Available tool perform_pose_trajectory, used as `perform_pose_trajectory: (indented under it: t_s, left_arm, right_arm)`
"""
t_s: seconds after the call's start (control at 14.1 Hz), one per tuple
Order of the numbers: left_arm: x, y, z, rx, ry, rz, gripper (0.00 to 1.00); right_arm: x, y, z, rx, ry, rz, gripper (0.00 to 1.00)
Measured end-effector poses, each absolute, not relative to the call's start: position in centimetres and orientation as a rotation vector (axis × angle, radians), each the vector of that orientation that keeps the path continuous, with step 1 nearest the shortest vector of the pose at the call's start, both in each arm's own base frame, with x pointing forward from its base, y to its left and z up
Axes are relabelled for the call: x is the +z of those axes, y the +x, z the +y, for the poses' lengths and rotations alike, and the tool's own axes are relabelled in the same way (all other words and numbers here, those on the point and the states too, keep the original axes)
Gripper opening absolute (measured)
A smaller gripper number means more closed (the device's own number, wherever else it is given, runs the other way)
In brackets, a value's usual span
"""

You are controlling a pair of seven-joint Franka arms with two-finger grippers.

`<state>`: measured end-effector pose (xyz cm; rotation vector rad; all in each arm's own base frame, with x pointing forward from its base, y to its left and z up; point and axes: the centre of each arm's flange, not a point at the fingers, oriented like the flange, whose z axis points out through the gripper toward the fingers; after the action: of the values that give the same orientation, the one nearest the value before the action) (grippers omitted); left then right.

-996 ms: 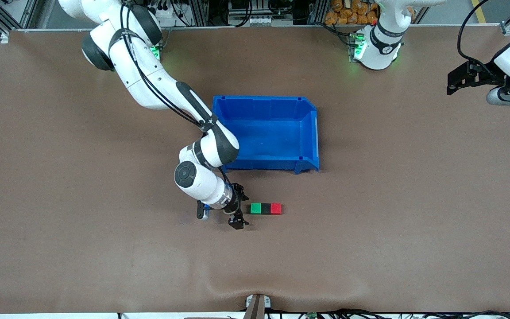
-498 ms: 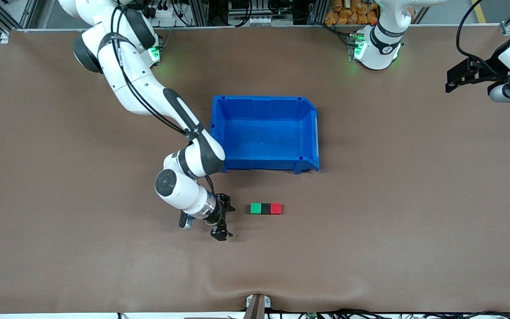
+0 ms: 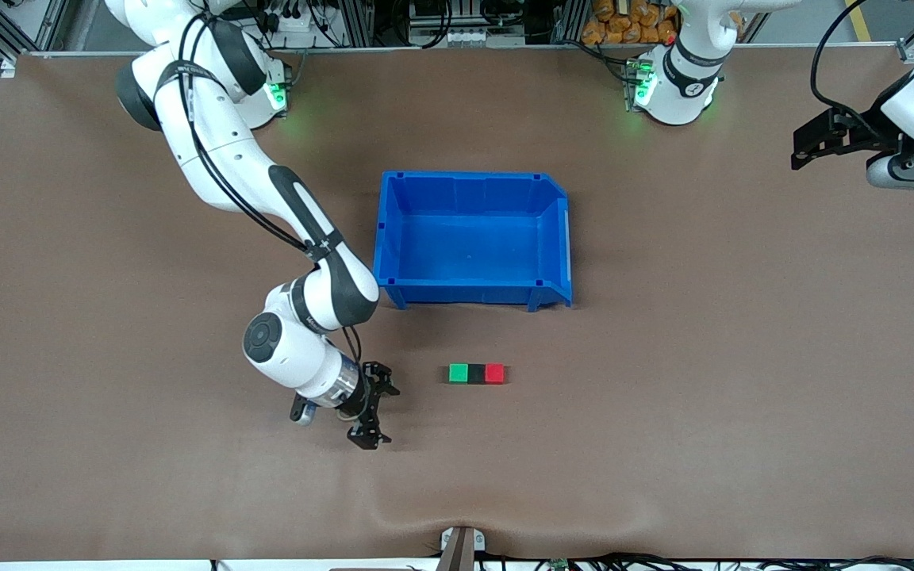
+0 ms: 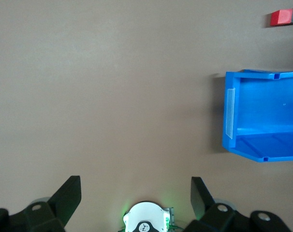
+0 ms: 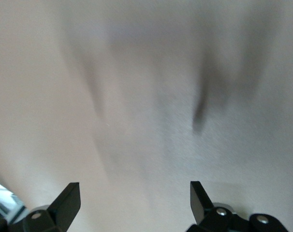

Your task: Attach green and red cubes to black cube

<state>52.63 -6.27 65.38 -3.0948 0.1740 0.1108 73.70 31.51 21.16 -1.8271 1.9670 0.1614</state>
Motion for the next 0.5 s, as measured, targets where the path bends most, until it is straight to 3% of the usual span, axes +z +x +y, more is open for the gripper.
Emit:
perform_pose_trajectory:
  t_s: [0.5]
  left_arm:
    - [65.2,53.1,-6.2,0.091,-3.096,0.171,1.0]
  right_arm:
    - [24.3,76.0,24.5,0.152,-1.989,1.882,1.0]
